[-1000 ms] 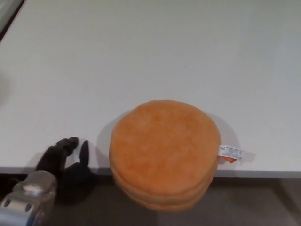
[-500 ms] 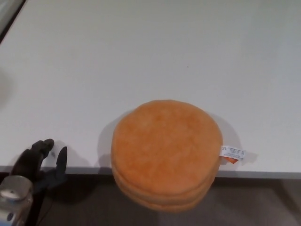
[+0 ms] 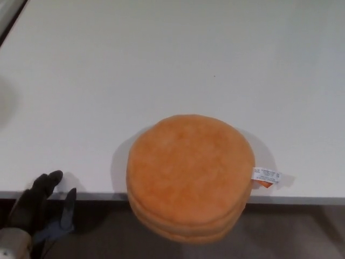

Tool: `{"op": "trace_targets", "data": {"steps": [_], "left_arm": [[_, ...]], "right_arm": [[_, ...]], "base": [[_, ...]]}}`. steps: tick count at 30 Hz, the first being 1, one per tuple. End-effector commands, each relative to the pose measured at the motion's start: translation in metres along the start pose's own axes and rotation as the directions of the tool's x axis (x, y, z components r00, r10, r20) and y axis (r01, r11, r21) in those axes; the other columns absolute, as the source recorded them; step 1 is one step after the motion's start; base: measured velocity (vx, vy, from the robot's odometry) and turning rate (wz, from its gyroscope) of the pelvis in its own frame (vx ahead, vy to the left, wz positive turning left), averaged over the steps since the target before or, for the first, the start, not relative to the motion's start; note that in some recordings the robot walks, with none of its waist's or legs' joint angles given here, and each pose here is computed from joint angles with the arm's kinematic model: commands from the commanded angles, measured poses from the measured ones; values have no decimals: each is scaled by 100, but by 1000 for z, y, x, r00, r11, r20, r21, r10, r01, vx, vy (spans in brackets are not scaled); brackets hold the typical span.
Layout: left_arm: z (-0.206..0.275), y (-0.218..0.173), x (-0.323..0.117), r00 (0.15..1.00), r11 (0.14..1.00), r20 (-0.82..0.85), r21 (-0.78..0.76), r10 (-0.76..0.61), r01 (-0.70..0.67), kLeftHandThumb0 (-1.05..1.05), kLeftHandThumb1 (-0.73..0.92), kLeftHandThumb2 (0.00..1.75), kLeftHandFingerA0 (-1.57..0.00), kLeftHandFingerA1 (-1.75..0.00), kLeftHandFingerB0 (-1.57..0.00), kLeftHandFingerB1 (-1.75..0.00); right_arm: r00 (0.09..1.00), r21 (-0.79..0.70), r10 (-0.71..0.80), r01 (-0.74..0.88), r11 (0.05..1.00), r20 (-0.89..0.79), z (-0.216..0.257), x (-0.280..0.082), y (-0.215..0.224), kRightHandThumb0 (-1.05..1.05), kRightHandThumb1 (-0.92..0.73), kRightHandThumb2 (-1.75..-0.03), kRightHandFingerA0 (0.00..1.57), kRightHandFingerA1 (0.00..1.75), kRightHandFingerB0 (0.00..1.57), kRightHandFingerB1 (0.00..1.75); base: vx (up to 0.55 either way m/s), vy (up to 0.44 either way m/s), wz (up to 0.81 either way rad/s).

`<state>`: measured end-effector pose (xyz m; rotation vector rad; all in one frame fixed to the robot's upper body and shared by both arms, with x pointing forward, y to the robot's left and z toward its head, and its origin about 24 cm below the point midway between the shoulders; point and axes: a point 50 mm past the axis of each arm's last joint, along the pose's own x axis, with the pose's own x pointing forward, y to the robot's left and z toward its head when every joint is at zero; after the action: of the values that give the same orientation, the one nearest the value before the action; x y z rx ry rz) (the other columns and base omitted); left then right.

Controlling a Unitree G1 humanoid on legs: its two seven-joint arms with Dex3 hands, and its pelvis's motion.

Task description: A soft plate is kept in the center of the table close to the robot and the robot uses its left hand to pick up the plate, turns it upside down and places it back on the table

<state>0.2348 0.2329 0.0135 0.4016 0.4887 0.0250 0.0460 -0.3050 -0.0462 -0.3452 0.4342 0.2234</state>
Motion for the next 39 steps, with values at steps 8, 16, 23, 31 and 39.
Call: {"op": "trace_targets", "data": {"steps": [8, 16, 23, 31, 39], "left_arm": [[-42, -18, -84, 936, 991, 338, -55, -98, 124, -91, 92, 69, -15, -35, -11, -24], [-74, -26, -121, 940, 990, 333, -93, -73, 110, -90, 91, 69, -16, -38, -12, -25], [-100, -38, -147, 951, 970, 305, -208, -56, 124, -38, 45, 107, 0, -51, 0, -49], [-147, -38, -162, 982, 971, 187, -234, -12, 56, -84, 92, 68, -20, -35, -18, -28], [-165, -29, -157, 985, 984, 160, -177, 57, -28, -83, 88, 68, -29, -32, -22, -28]], "right_arm": [[1000, 2, -19, 19, 1000, -8, 1, -8, -5, -66, -84, -66, 43, 36, 28, 31], [1000, 16, -28, 28, 999, -12, -4, -7, -5, -66, -83, -66, 44, 36, 29, 32], [1000, 16, -20, 20, 1000, 5, 0, -8, -6, -65, -84, -66, 44, 37, 28, 31], [999, 2, -34, 33, 999, 9, -1, -6, -6, -65, -84, -66, 44, 38, 28, 31], [999, -2, -32, 32, 999, 3, 0, -8, -7, -65, -85, -66, 42, 35, 28, 31]], "base": [[0, 0, 0], [0, 0, 0], [0, 0, 0], [0, 0, 0], [0, 0, 0]]}}
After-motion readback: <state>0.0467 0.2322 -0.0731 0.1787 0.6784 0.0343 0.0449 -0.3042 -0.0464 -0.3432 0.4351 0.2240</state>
